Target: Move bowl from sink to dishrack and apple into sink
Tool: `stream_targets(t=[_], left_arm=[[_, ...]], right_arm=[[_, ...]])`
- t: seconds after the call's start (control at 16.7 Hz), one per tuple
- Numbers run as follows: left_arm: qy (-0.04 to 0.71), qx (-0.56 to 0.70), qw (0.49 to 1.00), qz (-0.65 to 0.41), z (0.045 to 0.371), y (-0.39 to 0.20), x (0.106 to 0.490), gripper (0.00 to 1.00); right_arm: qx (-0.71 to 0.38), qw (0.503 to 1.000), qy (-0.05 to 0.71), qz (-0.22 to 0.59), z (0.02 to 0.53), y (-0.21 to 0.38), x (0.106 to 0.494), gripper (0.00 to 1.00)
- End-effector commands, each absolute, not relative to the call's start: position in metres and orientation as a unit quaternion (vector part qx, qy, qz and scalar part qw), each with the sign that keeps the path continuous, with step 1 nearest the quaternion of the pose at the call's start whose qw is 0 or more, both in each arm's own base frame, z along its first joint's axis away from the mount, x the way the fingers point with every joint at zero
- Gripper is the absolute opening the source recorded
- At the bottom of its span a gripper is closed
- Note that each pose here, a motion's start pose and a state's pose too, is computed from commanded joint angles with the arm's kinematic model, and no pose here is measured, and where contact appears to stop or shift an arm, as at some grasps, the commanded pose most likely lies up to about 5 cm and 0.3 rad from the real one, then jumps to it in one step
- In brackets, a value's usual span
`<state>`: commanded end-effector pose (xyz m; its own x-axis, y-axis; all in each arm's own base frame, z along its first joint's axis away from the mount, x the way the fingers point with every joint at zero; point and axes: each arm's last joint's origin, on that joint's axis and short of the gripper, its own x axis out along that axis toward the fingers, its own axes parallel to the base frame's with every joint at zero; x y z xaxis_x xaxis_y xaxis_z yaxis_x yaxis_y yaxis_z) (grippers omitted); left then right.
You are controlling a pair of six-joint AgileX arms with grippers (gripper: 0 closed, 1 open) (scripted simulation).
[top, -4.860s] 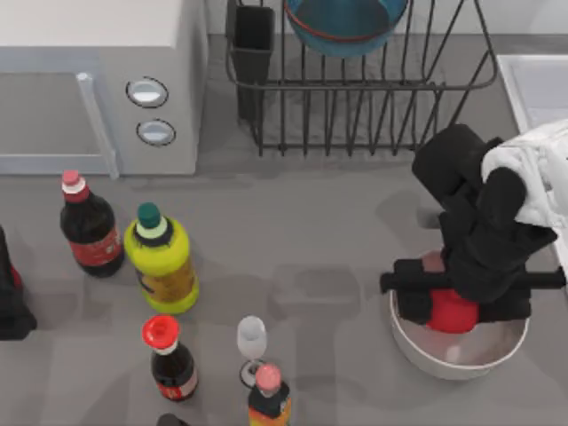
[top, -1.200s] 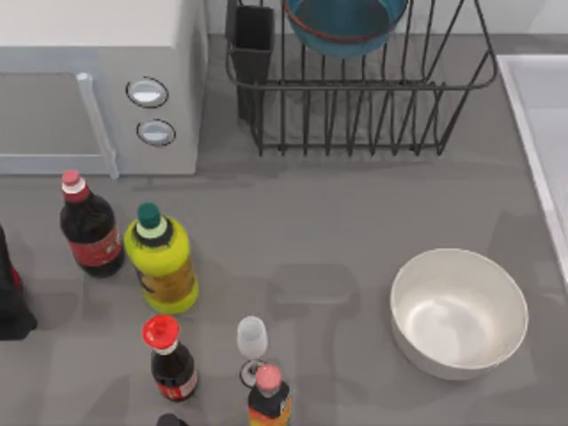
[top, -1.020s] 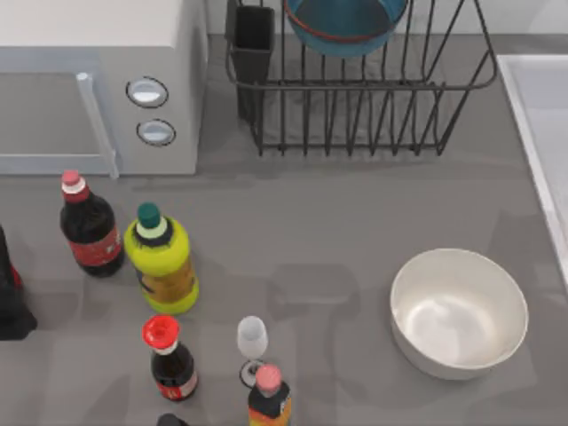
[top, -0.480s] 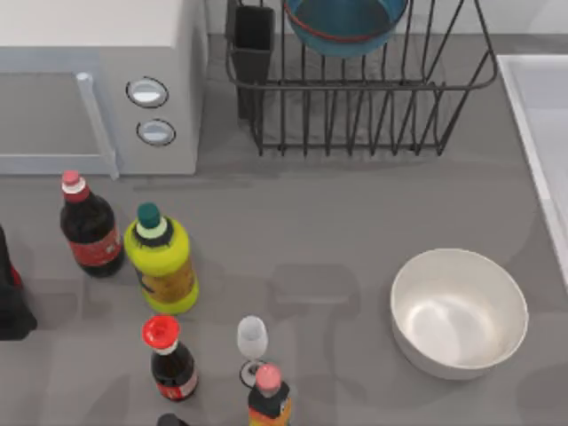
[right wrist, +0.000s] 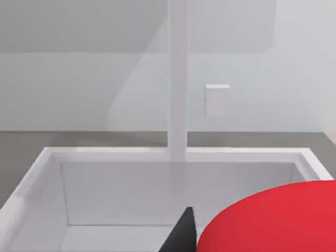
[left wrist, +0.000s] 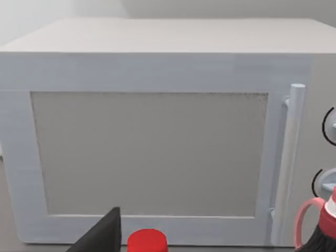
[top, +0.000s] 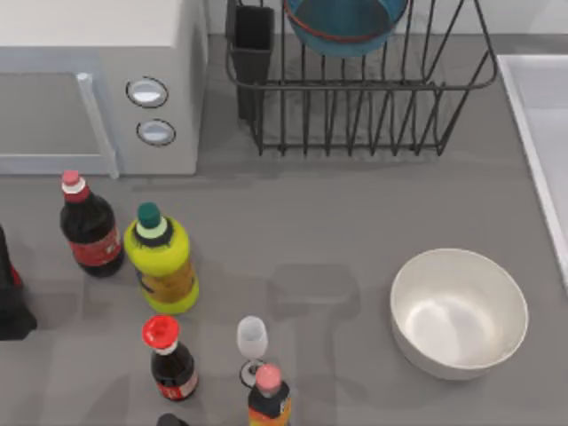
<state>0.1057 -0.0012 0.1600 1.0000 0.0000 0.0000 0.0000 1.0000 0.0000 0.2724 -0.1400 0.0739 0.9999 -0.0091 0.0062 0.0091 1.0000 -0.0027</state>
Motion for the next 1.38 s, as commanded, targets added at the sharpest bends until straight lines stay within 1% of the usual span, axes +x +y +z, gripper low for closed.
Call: stream_targets(t=[0.18, 0.42, 1.2, 1.26, 1.38], left_arm=[[0.000, 0.000, 1.000, 0.000, 0.1600, -0.0012, 0.1057, 1.00], [0.000, 0.000, 1.000, 0.000, 0.1600, -0.0012, 0.1057, 1.00], [0.000, 0.000, 1.000, 0.000, 0.1600, -0.0012, 0.1057, 1.00], [0.000, 0.000, 1.000, 0.000, 0.1600, -0.0012, 0.1057, 1.00], [0.000, 0.000, 1.000, 0.000, 0.1600, -0.0012, 0.1057, 1.00]], right_arm=[[0.000, 1.000, 0.000, -0.005, 0.0597, -0.1365, 0.2674, 0.00], [0.000, 1.000, 0.000, -0.005, 0.0590, -0.1364, 0.2671, 0.00], [0.000, 1.000, 0.000, -0.005, 0.0590, -0.1364, 0.2671, 0.98], [0.000, 1.000, 0.000, -0.005, 0.0590, -0.1364, 0.2671, 1.00], [0.000, 1.000, 0.000, -0.005, 0.0590, -0.1364, 0.2671, 1.00]])
